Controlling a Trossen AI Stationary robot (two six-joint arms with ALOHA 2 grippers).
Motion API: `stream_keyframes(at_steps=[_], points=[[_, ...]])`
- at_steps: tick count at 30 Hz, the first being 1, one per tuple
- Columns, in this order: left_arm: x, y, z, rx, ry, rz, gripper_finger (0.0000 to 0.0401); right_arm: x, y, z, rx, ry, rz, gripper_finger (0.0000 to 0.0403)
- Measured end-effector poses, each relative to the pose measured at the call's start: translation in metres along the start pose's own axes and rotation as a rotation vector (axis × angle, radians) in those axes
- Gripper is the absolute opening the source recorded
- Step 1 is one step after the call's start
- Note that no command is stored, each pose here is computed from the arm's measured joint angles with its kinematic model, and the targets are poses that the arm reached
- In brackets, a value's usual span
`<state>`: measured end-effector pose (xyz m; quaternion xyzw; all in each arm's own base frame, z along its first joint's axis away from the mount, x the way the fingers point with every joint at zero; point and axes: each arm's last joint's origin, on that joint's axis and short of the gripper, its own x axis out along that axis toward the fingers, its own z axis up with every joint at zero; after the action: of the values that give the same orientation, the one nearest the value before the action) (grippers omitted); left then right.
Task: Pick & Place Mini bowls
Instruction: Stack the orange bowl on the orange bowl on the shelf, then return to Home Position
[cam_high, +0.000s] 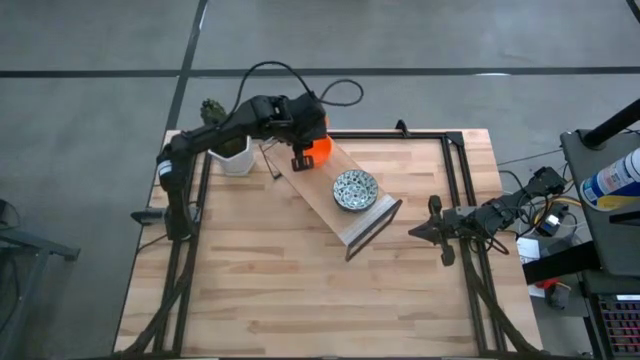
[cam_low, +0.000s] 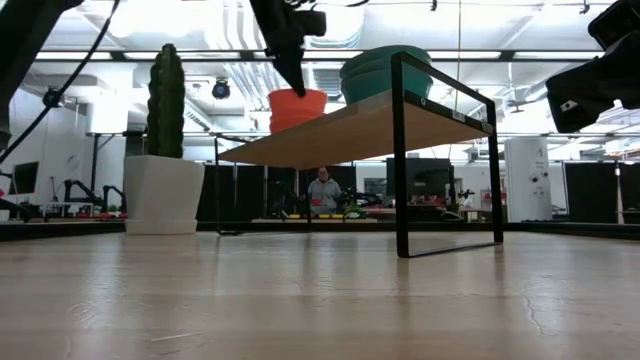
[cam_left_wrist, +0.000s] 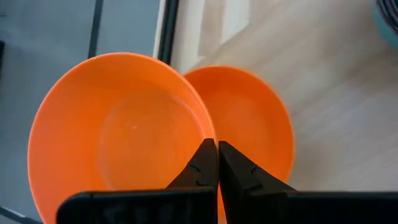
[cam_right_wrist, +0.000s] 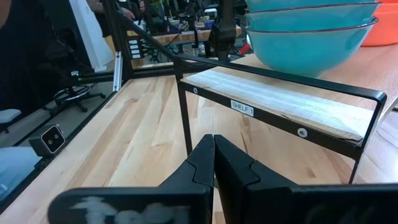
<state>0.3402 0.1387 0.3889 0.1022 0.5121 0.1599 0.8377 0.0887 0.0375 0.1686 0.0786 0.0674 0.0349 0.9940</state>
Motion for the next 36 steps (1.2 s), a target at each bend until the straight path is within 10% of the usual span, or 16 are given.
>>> stream_keyframes(at_steps=[26,36], points=[[0.022,-0.024,-0.006,-0.014,0.041,-0.155,0.0001,0.0,0.0,0.0,0.0,0.0,0.0,0.0009],[0.023,-0.028,-0.007,-0.08,0.05,-0.173,0.0063,0.0,0.0,0.0,0.0,0.0,0.0,0.0009]])
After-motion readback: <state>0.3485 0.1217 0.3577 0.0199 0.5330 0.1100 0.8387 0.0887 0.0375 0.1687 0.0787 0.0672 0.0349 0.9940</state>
